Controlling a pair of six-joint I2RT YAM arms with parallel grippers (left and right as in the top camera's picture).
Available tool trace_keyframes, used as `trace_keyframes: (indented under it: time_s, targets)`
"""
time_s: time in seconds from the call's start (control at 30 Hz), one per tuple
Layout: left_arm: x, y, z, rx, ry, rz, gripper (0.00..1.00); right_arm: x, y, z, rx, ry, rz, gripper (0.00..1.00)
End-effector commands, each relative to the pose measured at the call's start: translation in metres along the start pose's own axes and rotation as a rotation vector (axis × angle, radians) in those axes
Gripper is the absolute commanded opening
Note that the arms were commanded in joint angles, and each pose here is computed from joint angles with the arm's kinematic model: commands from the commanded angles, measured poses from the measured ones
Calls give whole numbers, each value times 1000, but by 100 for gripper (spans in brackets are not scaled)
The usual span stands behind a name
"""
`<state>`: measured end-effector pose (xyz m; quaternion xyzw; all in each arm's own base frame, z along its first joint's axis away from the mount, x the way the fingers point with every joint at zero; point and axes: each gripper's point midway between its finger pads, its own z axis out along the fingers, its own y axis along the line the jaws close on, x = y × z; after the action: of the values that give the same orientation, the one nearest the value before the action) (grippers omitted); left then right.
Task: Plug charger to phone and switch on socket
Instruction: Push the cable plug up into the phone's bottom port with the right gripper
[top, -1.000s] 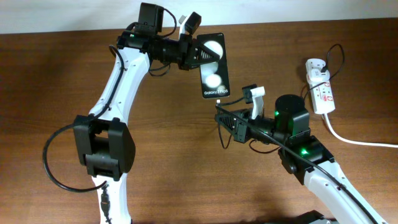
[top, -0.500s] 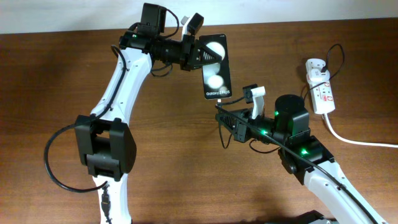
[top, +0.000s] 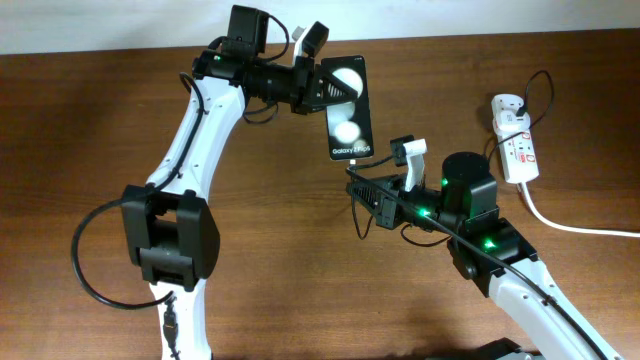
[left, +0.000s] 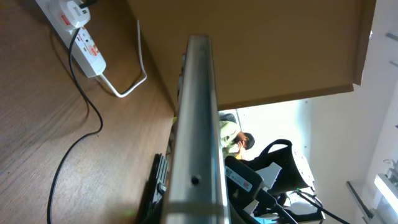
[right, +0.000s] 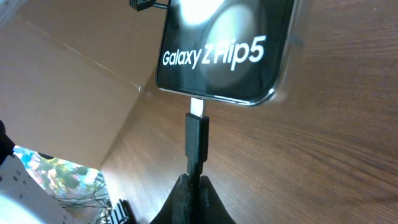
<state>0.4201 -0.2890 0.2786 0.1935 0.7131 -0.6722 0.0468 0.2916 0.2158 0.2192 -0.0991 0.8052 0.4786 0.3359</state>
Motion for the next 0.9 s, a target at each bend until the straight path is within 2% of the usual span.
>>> trace_keyframes:
  time_s: [0.0,0.3,0.87]
  targets:
    - [2,-12,3,29,13,22,0,0,-4,0,12,-6,-11,4]
    - [3,-13,6,30,19,23,0,-12,-17,-11,29,-41,45,4]
    - [8,-14,21,27,46,26,0,-20,-8,-11,-12,-64,51,4]
